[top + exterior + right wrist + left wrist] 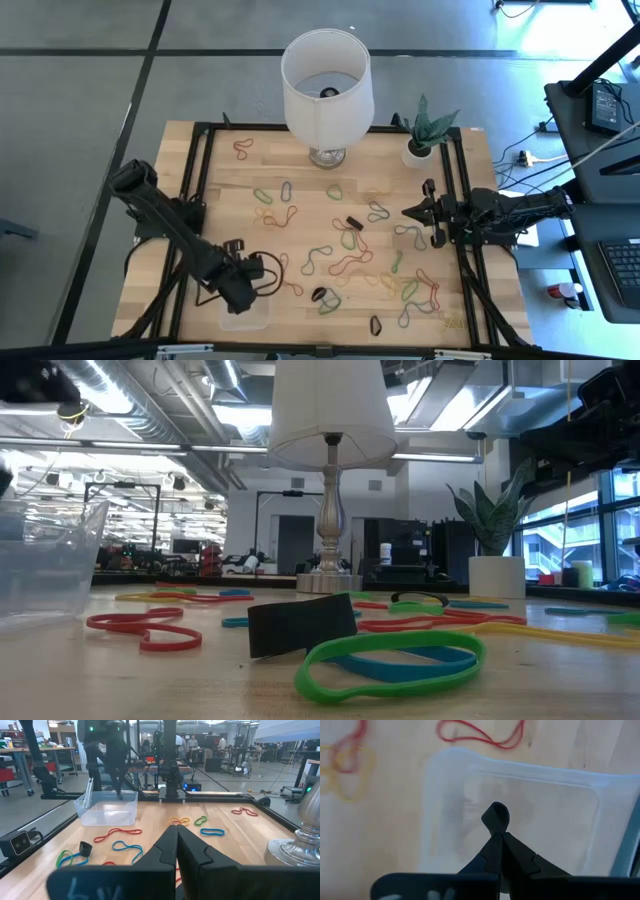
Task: Pick and place rubber bands into bin
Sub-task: Put the black rubber band into the transparent bin, then put the blue rubber band into the transparent bin
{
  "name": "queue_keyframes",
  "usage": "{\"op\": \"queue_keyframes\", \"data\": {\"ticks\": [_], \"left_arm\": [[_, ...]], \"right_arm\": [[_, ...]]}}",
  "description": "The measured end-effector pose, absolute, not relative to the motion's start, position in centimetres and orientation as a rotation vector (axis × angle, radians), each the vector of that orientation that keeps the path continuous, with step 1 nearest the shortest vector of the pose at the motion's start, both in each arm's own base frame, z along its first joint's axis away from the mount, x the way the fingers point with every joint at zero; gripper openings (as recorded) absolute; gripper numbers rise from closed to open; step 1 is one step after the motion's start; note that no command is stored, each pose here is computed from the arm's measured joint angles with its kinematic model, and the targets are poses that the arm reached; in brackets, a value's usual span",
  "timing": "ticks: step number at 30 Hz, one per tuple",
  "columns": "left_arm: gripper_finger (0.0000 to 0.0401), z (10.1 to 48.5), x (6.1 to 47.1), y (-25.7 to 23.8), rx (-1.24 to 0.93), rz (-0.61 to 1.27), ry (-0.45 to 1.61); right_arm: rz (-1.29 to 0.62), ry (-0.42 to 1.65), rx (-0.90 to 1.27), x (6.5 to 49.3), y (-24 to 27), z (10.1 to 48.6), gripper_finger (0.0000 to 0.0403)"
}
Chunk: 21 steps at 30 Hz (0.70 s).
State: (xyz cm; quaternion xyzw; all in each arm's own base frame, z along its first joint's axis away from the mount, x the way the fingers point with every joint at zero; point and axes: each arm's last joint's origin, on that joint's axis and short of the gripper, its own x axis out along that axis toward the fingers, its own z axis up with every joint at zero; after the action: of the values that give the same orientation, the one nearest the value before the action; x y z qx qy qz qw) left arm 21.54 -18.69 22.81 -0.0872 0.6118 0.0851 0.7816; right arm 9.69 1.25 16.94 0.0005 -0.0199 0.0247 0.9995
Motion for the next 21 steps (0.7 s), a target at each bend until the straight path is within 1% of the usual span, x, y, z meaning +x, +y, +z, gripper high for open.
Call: {"op": "queue_keyframes", "data": {"ticks": [5,12,16,21], "left_arm": [[0.0003,20.2,22.3,-19.5,-0.184,0.14,1.33],[0.0008,17.8,22.8,-20.3,-0.164,0.124,1.44],[0.0033,17.4,22.8,-20.3,-0.156,0.124,1.457],[0.0085,17.5,22.8,-20.3,-0.168,0.137,1.457]], "right_arm": [[0.049,-0.04,0.001,9.7,1.3,16.9,0.001],[0.049,-0.04,0.001,9.7,1.3,16.9,0.001],[0.05,-0.04,0.001,9.7,1.3,16.9,0.001],[0.049,-0.04,0.001,9.7,1.3,16.9,0.001]]}}
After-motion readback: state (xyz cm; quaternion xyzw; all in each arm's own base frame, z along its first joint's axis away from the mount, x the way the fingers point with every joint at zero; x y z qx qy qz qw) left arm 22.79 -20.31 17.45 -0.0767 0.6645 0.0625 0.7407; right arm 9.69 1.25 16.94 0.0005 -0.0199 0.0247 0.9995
